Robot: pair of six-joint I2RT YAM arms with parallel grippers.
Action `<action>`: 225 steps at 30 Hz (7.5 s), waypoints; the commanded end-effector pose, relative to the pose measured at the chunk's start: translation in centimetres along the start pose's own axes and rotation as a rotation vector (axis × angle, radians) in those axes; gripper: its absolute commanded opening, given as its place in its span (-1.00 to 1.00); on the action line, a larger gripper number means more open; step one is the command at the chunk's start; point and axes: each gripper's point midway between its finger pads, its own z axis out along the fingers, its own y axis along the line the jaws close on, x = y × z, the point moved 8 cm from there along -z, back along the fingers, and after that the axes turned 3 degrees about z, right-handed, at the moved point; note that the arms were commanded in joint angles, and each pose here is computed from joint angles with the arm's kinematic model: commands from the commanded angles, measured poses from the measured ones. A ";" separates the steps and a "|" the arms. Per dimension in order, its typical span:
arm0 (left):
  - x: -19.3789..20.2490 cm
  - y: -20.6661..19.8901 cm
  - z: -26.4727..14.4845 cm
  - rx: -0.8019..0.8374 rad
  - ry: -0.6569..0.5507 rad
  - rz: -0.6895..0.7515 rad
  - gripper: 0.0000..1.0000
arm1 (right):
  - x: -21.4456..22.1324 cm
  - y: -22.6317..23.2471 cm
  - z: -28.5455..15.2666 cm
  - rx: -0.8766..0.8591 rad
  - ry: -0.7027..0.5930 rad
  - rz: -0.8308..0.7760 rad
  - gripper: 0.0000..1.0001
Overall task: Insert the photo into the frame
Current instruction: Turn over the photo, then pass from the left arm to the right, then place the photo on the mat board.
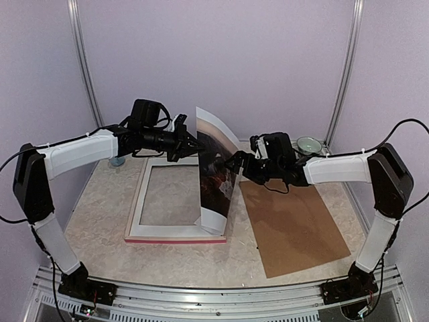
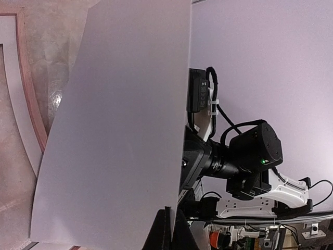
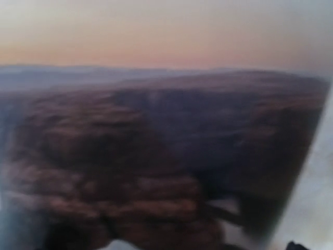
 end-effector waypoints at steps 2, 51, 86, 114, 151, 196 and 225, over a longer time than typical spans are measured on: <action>-0.1 -0.2 1.5 0.032 -0.003 0.011 -0.94 | 0.2 0.2 -1.5 -0.166 -0.008 0.121 0.98; 2.6 3.8 12.1 -0.074 0.053 -0.085 -0.78 | 8.5 6.4 -2.0 0.674 -0.013 -0.395 0.67; 3.0 4.5 12.7 -0.083 0.055 -0.095 -0.70 | 9.2 4.8 -0.9 0.582 0.028 -0.312 -0.60; -0.8 3.7 -0.8 -0.144 -0.251 0.027 0.98 | 5.6 3.8 -1.6 0.406 -0.023 -0.328 -1.00; 1.7 19.0 -14.4 -0.529 -0.438 -0.191 0.98 | 3.4 3.0 3.8 0.048 0.117 -0.164 -1.00; 3.6 22.3 -13.0 -0.467 -0.372 -0.303 0.98 | 4.1 2.8 9.2 0.046 0.183 -0.022 -0.70; 4.1 22.5 -12.5 -0.452 -0.352 -0.315 0.98 | 2.0 5.7 7.3 -0.215 0.092 0.127 -0.78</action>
